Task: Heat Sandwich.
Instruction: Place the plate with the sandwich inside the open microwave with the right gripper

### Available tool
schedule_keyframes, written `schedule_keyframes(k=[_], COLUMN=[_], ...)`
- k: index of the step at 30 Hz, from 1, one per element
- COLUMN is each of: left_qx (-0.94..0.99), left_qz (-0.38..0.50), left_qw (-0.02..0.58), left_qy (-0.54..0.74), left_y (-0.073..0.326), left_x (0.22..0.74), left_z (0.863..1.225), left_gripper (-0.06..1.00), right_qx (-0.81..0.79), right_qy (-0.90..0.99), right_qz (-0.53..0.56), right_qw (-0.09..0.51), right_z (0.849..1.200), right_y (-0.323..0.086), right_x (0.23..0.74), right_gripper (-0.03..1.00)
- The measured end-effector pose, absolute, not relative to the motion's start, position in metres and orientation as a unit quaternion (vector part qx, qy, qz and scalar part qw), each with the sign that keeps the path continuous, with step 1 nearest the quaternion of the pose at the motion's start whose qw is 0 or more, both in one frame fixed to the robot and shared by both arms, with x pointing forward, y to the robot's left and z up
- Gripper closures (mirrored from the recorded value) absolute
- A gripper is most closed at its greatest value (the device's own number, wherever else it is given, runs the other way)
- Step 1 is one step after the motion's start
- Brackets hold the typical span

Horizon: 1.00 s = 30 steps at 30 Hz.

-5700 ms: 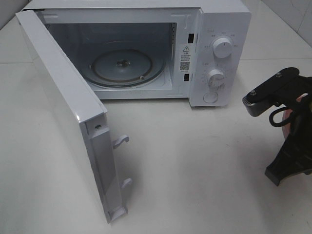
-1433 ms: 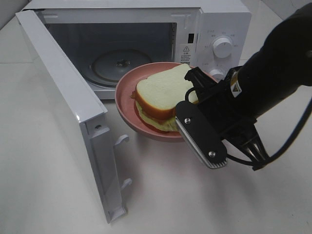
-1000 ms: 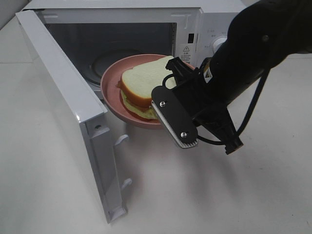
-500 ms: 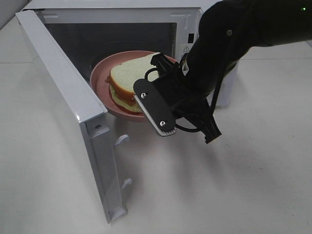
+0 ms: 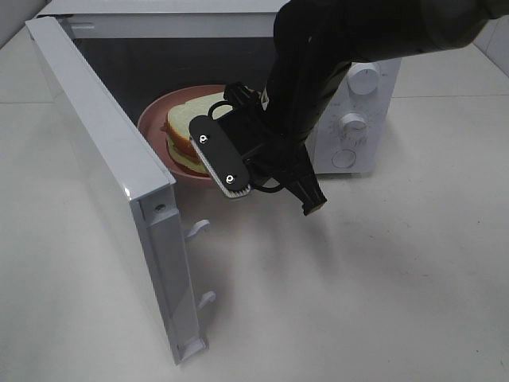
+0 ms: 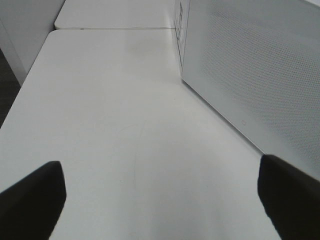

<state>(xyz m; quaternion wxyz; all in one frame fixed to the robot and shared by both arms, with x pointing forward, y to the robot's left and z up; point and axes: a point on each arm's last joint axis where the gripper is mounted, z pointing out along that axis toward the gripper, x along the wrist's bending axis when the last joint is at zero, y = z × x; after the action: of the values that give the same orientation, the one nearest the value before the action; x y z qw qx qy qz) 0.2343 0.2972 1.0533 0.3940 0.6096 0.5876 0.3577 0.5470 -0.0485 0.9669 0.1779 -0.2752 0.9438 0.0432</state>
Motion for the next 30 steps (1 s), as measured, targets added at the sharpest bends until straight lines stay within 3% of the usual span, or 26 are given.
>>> schedule_keyframes(k=[30], left_qx=[0.610], left_qz=[0.358], left_qw=[0.394], left_qy=[0.588], left_y=[0.297], left_x=[0.234], left_z=[1.053], left_gripper=[-0.03], right_qx=[-0.188], right_qy=[0.965], right_qz=[0.054], right_qw=[0.174], right_z=[0.958], right_y=[-0.003], right_x=[0.603], right_gripper=[0.92])
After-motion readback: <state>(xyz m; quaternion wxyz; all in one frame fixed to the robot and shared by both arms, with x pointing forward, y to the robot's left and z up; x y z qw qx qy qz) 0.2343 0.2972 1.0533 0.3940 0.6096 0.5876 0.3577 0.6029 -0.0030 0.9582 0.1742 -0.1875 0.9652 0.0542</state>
